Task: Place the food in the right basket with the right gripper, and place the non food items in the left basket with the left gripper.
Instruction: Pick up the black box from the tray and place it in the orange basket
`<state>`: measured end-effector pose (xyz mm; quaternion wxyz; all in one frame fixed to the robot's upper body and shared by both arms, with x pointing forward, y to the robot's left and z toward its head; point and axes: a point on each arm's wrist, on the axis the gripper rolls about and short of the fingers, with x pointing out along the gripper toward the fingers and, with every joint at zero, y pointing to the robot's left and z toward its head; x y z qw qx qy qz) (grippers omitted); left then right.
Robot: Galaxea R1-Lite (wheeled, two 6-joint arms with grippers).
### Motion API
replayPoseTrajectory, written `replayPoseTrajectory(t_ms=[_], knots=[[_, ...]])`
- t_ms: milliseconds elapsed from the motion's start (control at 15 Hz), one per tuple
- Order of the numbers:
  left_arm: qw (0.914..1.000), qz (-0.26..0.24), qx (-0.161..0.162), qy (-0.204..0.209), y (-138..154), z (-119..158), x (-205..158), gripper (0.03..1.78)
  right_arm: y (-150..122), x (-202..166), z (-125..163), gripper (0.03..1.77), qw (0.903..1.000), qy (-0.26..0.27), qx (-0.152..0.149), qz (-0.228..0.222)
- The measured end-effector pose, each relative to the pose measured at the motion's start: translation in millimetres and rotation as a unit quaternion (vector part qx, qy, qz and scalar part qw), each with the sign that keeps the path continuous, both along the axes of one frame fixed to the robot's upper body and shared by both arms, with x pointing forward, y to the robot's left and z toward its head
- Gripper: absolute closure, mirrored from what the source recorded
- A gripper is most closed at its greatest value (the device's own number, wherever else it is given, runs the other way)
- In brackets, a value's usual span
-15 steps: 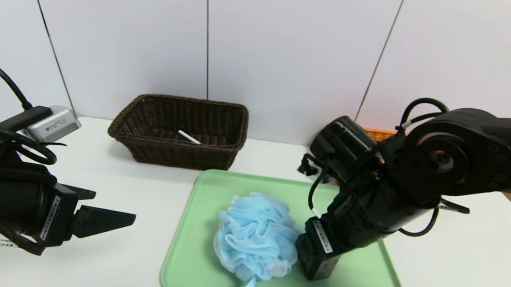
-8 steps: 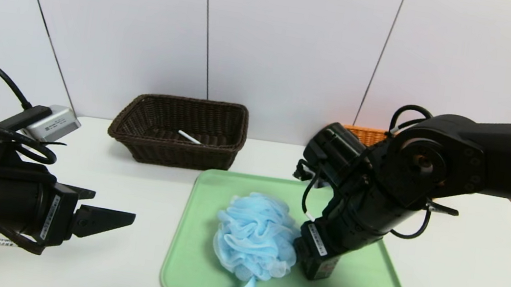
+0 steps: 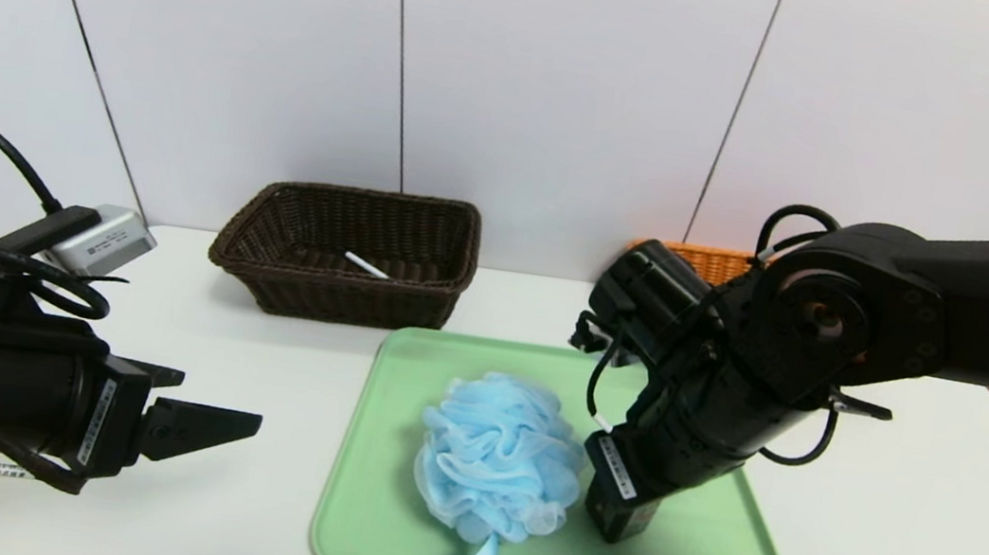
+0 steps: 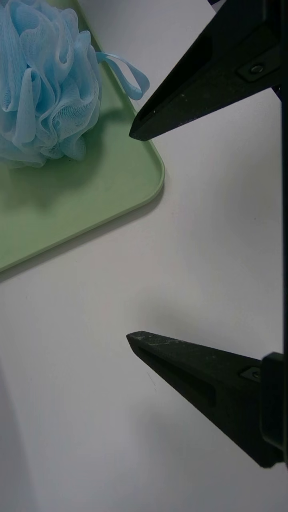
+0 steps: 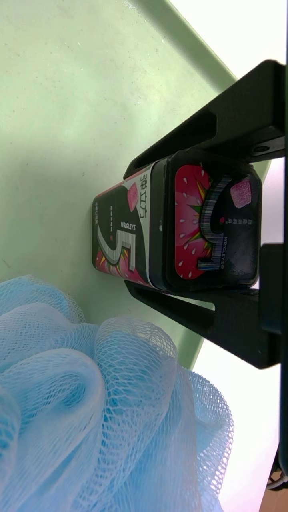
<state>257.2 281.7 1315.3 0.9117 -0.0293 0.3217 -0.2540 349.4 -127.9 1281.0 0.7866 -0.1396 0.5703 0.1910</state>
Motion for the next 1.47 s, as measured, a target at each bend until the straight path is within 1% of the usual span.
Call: replayPoseTrajectory(t_ms=[267, 400, 533, 667, 733, 800, 933, 1067, 1267, 1333, 1467], knots=[[1.0, 0.0, 0.0, 0.0, 0, 0, 0, 0.12, -1, -2, 4, 1.0, 1.0, -0.005, 0.004, 0.001], [1.0, 0.001, 0.0, 0.0, 0, 0, -1, 0.12, -5, -2, 13, 1.0, 0.9998, -0.018, 0.012, -0.003], [1.0, 0.001, 0.0, 0.0, 0, 0, -1, 0.12, -13, -5, 30, 1.0, 0.9986, -0.044, 0.028, -0.012], [1.0, 0.0, 0.0, 0.0, 0, 0, -1, 0.12, -24, -6, 52, 1.0, 0.9943, -0.088, 0.056, -0.024], [1.0, 0.0, 0.0, -0.001, 0, 0, -1, 0.12, -32, -3, 65, 1.0, 0.9885, -0.125, 0.076, -0.037], [1.0, 0.0, 0.0, -0.002, 0, 0, -1, 0.12, -39, 0, 75, 1.0, 0.9817, -0.161, 0.088, -0.052], [1.0, 0.0, -0.001, -0.002, 0, 1, -1, 0.12, -53, 6, 91, 1.0, 0.9688, -0.211, 0.102, -0.081], [1.0, 0.0, -0.001, -0.002, 0, 1, -1, 0.12, -65, 12, 103, 1.0, 0.9578, -0.244, 0.116, -0.1], [1.0, 0.0, -0.001, -0.001, 0, 0, -1, 0.12, -85, 29, 125, 1.0, 0.9373, -0.292, 0.131, -0.138], [1.0, 0.0, -0.001, -0.001, 0, 0, -1, 0.12, -91, 37, 128, 1.0, 0.9325, -0.301, 0.131, -0.151], [1.0, 0.0, -0.001, -0.001, 0, 0, -1, 0.12, -103, 57, 127, 1.0, 0.9264, -0.308, 0.125, -0.177]])
